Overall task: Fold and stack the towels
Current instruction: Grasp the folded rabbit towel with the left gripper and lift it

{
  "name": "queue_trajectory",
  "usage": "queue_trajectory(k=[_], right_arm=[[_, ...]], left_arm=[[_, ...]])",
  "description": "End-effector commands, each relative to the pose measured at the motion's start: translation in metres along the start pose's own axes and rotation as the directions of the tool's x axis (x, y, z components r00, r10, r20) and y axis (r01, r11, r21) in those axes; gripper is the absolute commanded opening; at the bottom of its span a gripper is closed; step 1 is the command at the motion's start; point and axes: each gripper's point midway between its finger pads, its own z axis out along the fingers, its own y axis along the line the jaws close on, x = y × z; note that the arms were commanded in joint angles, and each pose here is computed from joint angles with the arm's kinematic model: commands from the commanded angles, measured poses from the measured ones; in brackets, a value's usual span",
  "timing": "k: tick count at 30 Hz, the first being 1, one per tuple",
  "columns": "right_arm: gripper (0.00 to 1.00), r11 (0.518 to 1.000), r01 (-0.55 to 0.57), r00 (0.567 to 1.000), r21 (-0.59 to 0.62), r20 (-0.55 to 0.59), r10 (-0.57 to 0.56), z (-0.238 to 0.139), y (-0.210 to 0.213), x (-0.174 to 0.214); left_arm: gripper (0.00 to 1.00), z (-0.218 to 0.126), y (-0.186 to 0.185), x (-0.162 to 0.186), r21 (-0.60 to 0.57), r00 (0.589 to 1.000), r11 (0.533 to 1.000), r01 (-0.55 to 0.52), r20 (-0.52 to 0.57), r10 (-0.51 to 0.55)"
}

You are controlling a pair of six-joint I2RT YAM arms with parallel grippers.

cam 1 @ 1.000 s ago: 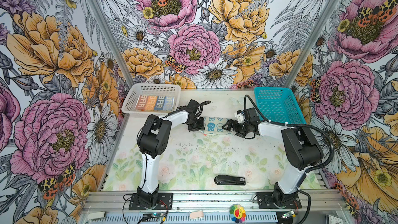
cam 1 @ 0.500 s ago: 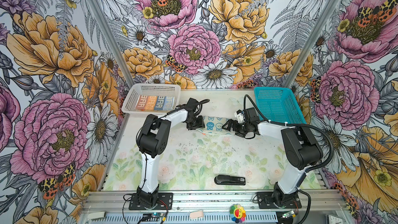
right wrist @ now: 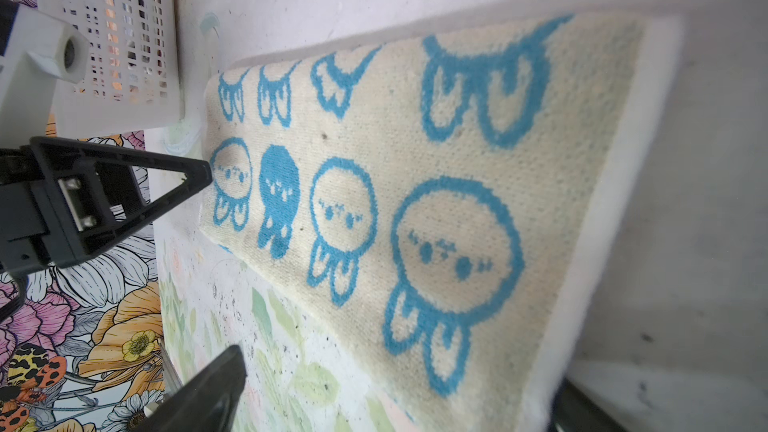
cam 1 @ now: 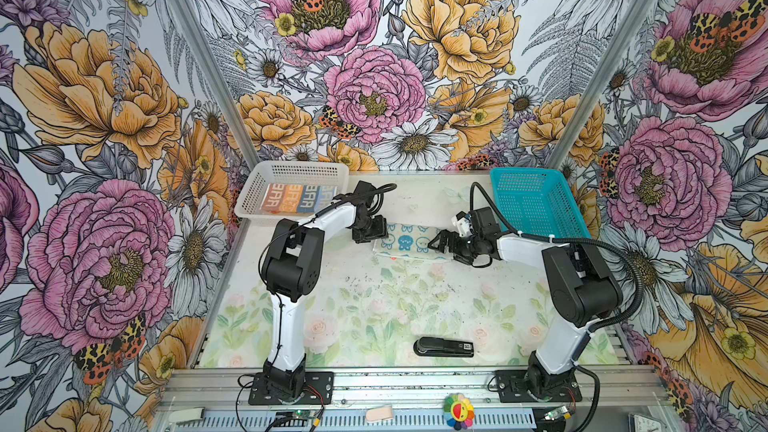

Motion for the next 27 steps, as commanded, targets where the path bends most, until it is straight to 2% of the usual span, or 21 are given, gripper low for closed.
queue_trajectory(k=[1,5,9,16,21,27], right_arm=[[0.99,1.0,0.001,1.0,0.016,-0.022,-0.001,0.004,-0.003,0.005],[0.99,1.0,-0.001,1.0,0.016,-0.019,0.002,0.003,-0.003,0.005],[0.99,1.0,0.001,1.0,0.014,-0.018,-0.001,0.002,-0.002,0.005],[0.99,1.0,0.005,1.0,0.008,-0.015,-0.005,0.001,0.0,0.004],[0.99,1.0,0.028,1.0,-0.003,0.004,-0.028,-0.006,0.008,-0.001],[0.99,0.998,0.051,0.998,-0.021,0.026,-0.051,-0.011,0.019,-0.011]], left_arm=[[0.62,0.012,-0.004,0.003,-0.024,0.998,0.998,-0.051,-0.023,0.05],[0.53,0.02,0.003,0.014,-0.077,0.995,0.994,-0.08,-0.065,0.075],[0.4,0.029,0.011,0.026,-0.107,0.99,0.99,-0.095,-0.111,0.084],[0.02,0.029,0.02,0.03,-0.17,0.984,0.975,-0.14,-0.133,0.118],[0.0,0.004,0.027,0.007,-0.259,0.979,0.945,-0.198,-0.106,0.176],[0.0,-0.054,0.042,-0.042,-0.42,0.964,0.871,-0.256,-0.042,0.263]])
